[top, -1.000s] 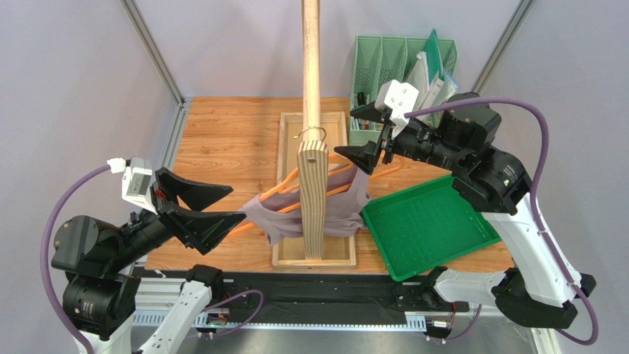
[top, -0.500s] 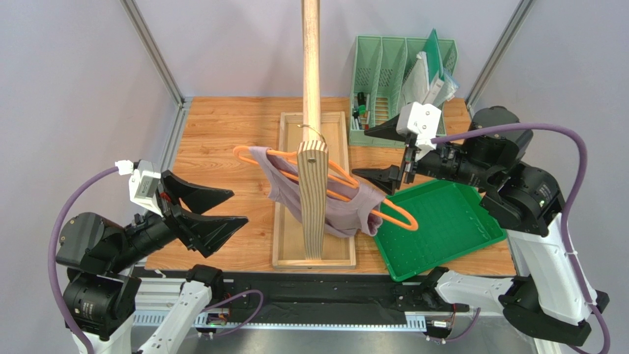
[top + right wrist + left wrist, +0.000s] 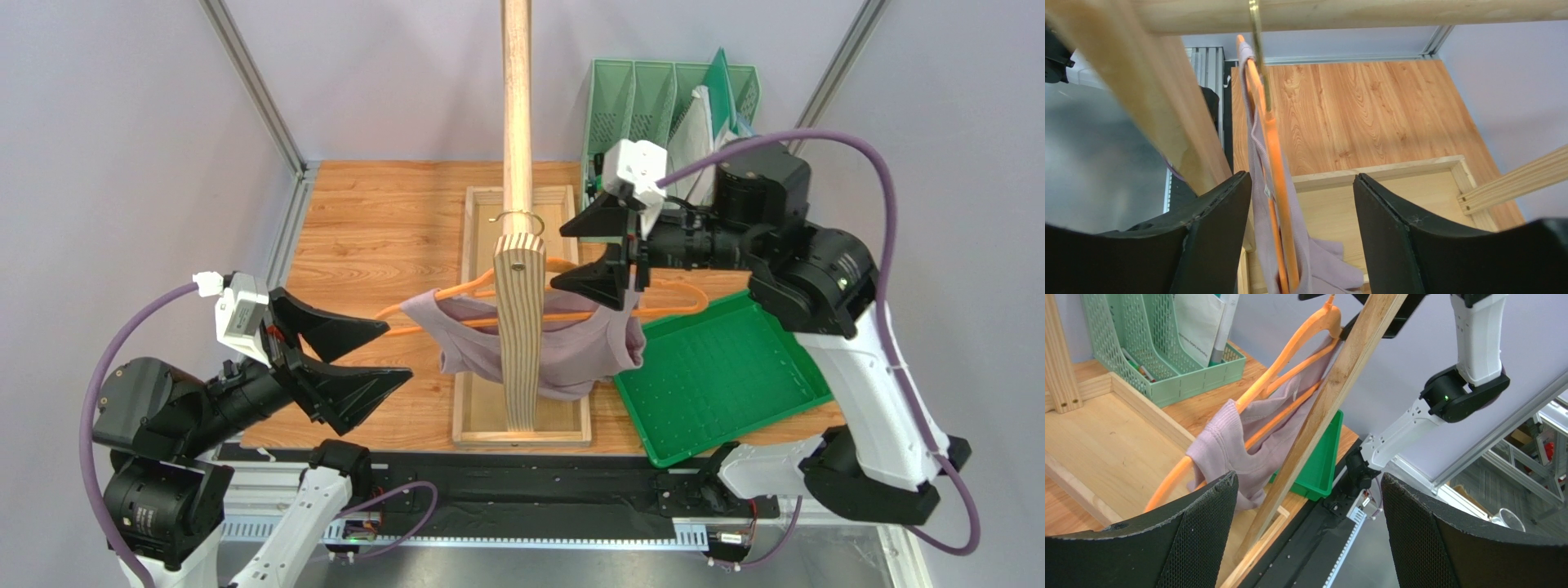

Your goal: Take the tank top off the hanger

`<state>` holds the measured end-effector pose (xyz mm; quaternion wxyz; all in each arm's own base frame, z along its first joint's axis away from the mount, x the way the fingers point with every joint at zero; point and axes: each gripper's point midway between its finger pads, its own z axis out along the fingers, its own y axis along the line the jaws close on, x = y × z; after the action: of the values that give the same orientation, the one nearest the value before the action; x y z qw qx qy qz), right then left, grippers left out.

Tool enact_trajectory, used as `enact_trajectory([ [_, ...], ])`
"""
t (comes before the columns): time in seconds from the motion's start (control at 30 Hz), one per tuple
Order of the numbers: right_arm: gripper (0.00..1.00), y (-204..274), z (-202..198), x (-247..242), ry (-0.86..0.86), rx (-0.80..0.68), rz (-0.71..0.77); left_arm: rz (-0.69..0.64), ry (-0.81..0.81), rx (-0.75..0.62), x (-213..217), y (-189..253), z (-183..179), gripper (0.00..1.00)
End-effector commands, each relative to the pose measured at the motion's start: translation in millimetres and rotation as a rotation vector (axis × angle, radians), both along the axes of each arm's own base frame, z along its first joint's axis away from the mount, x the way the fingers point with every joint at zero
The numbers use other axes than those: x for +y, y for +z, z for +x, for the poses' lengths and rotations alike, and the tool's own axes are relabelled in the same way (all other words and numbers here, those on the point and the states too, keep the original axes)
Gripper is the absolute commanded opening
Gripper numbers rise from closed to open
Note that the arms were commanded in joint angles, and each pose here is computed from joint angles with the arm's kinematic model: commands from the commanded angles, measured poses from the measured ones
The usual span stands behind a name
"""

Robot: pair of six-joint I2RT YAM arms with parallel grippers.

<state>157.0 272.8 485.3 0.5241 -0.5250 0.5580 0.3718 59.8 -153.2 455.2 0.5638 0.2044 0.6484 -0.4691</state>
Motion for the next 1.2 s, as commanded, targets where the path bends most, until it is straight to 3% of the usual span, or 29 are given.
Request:
enact_trajectory([
  [0.0,0.62,-8.0,3.4,12.1,0.045,0.043,-0.038,0.015,-0.03,-0.039,-1.2,2.1,-7.2,0.91],
  [0.17,0.39,-19.2,-0.4,17.9,0.098,0.036,-0.038,0.029,-0.05,-0.062,-2.2,5.3,-11.0,0.9],
  [0.23,0.16,-17.6,-0.4,17.3,0.097,0.003,-0.009,0.035,-0.063,-0.072,-3.3,7.1,-11.3,0.9],
  [0.3,0.01,-13.9,3.4,18.8,0.076,-0.008,0.023,0.041,-0.078,-0.06,-5.7,7.1,-7.0,0.9],
  [0.63,0.0,31.4,44.6,0.2,-0.223,-0.027,0.208,0.036,-0.075,-0.071,-8.5,15.4,6.5,0.9],
  [0.8,0.0,51.1,74.4,-19.1,-0.322,0.031,0.294,0.027,-0.051,-0.083,-7.5,24.6,13.3,0.89],
  [1.0,0.0,34.3,91.2,-21.6,-0.275,0.148,0.312,0.009,0.072,-0.087,0.6,41.7,41.3,0.88],
  [1.17,0.0,0.7,107.2,-5.6,-0.212,0.236,0.24,0.072,0.211,-0.055,8.8,38.7,98.3,0.84],
])
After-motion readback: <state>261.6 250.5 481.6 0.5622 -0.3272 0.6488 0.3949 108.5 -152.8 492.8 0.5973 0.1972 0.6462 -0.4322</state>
